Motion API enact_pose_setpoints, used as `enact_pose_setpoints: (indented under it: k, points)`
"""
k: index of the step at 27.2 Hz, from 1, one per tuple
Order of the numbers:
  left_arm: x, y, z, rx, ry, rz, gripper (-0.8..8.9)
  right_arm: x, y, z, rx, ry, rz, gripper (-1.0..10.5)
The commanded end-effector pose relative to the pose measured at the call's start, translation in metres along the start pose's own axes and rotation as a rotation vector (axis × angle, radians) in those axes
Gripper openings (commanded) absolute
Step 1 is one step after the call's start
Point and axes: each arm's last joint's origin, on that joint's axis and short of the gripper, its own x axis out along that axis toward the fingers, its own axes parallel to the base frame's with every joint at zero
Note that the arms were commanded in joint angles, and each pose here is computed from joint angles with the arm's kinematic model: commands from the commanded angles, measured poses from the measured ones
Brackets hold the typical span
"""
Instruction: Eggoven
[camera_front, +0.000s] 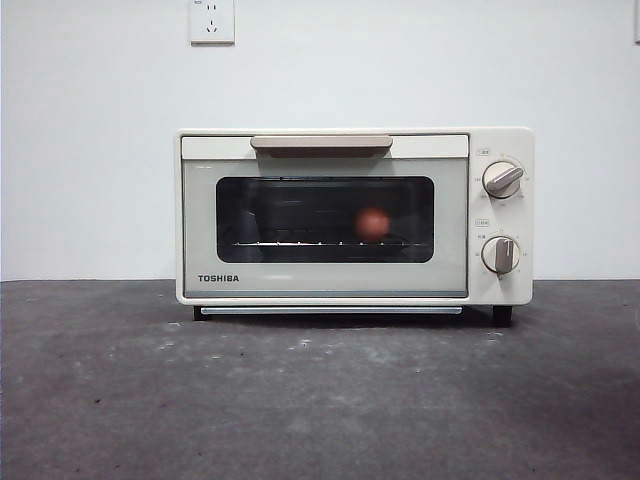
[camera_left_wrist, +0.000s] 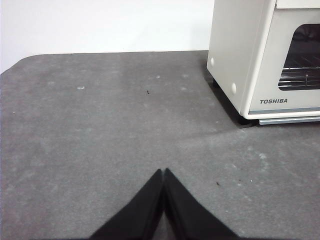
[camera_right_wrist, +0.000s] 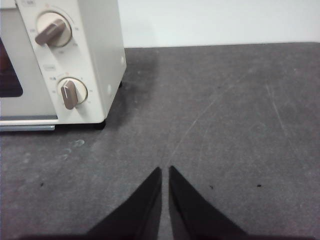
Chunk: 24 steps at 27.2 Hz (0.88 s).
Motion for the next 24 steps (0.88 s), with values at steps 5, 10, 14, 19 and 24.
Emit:
enact_pose_setpoints:
  k: [5, 10, 14, 19, 24]
  points:
    - [0.0013, 0.0000, -0.0072, -0.015, 0.040, -0.002, 0.08, 0.0004, -0.0001, -0.0002, -0.007, -0.012, 0.000, 0.0]
    - [0.0013, 0.0000, -0.0071, -0.015, 0.039, -0.002, 0.08, 0.0004, -0.0001, -0.0003, -0.007, -0.011, 0.000, 0.0]
    - [0.0013, 0.0000, -0.0072, -0.015, 0.040, -0.002, 0.08, 0.0004, -0.0001, -0.0003, -0.007, -0.011, 0.000, 0.0]
    - [0.0013, 0.0000, -0.0071, -0.015, 0.039, -0.002, 0.07, 0.0004, -0.0001, -0.0003, -0.007, -0.011, 0.000, 0.0]
    - [0.0013, 0.0000, -0.0071, -0.014, 0.039, -0.002, 0.08, 0.0004, -0.0001, -0.0003, -0.007, -0.011, 0.001, 0.0]
